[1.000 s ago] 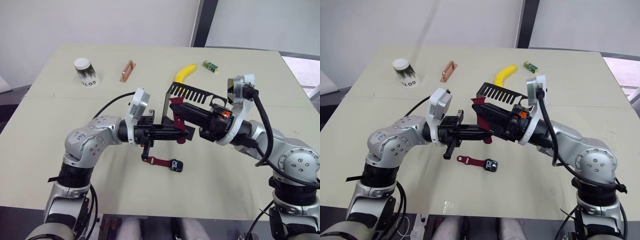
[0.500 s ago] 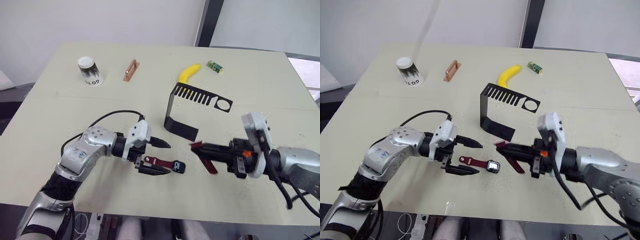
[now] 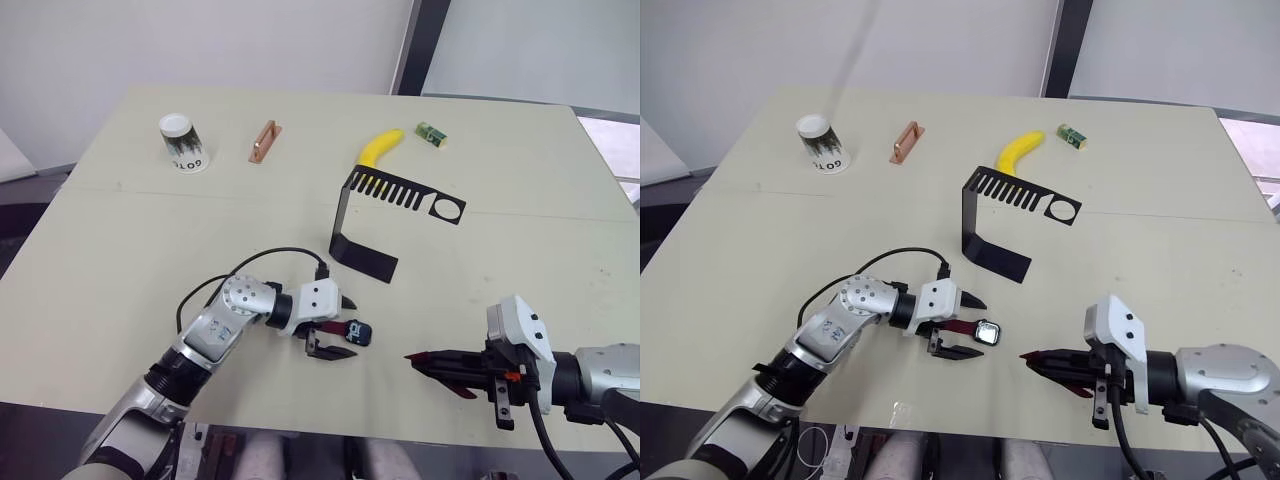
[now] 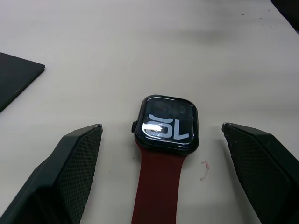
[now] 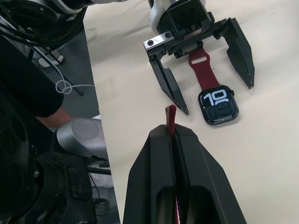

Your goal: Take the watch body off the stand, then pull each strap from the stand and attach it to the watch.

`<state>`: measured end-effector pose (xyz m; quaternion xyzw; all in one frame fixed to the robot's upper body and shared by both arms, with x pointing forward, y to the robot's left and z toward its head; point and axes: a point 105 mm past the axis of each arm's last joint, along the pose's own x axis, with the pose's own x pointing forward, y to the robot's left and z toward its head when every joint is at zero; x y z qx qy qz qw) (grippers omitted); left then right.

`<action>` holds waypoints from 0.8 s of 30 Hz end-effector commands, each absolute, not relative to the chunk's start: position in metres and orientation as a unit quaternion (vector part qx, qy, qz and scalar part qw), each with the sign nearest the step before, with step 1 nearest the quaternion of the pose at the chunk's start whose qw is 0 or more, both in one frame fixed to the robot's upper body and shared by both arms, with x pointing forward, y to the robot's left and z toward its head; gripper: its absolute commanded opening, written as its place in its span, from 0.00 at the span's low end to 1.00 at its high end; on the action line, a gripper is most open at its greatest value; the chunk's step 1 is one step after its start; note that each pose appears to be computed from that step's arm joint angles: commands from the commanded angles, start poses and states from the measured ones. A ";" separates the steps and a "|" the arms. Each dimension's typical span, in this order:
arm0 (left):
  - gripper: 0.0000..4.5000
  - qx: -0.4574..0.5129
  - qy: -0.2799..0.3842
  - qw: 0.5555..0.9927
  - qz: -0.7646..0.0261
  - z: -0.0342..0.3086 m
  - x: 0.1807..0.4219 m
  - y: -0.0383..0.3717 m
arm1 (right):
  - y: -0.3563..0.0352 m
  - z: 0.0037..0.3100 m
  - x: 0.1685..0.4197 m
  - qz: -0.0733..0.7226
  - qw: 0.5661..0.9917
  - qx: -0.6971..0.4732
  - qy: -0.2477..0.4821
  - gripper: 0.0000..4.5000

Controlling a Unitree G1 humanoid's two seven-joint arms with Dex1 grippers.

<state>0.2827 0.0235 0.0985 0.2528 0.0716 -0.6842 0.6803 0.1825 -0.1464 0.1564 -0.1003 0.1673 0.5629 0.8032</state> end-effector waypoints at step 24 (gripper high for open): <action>0.35 0.227 0.099 0.683 -0.687 0.091 0.283 0.017 | -0.138 0.156 0.189 0.570 0.800 -0.127 0.135 0.00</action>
